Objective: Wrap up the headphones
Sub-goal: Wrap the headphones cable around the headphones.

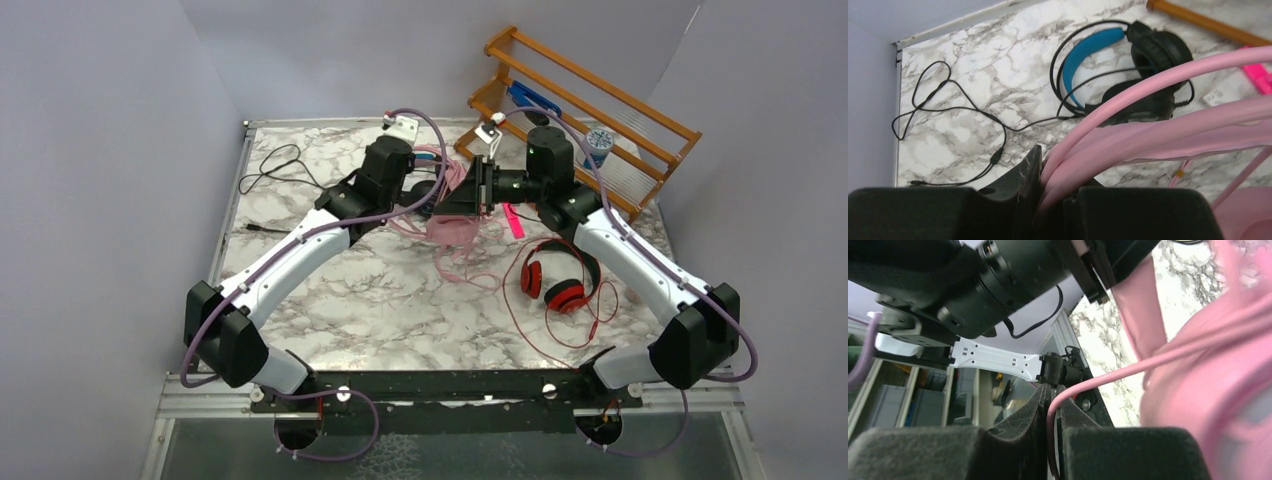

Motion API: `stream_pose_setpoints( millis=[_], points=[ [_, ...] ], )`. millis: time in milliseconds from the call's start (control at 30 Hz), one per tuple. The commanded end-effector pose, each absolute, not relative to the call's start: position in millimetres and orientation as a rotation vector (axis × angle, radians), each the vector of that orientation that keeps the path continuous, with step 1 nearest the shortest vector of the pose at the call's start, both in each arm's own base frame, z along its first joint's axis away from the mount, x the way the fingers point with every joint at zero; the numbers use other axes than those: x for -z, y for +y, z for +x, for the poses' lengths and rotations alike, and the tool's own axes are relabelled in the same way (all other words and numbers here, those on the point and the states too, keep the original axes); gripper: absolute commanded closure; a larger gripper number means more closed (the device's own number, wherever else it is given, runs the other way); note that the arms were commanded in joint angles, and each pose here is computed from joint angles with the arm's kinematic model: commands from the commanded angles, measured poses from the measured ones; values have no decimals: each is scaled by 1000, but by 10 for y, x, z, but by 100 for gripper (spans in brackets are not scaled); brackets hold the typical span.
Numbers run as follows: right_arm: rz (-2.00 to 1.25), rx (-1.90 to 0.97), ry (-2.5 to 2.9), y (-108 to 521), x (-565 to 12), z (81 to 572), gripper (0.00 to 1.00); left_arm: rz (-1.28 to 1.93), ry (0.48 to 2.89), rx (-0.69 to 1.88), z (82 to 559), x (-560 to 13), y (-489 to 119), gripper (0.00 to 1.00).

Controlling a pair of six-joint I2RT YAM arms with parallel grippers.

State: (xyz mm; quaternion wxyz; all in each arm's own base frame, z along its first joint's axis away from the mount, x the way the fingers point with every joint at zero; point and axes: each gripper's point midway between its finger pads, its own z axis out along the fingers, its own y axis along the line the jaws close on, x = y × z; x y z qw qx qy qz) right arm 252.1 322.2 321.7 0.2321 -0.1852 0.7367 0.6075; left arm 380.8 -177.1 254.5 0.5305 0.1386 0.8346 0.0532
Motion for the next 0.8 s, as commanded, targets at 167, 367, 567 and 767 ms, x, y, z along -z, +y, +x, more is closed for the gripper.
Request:
stream_pose_setpoints(
  millis=[167, 367, 567, 767],
  points=[
    [-668, -1470, 1841, 3458, -3136, 2325, 74, -71, 1801, 140, 4132, -3524, -1999, 100],
    [-702, -1330, 1898, 3397, -2801, 2434, 55, -61, 1734, 304, 4087, -4096, -2177, 100],
    [-803, -1295, 1764, 3364, -2767, 2384, 28, -77, 1705, 424, 3843, -4499, -2151, 100],
    [-807, -1204, 1590, 3183, -2672, 2308, 16, -73, 1677, 454, 3727, -4856, -2097, 100]
  ],
)
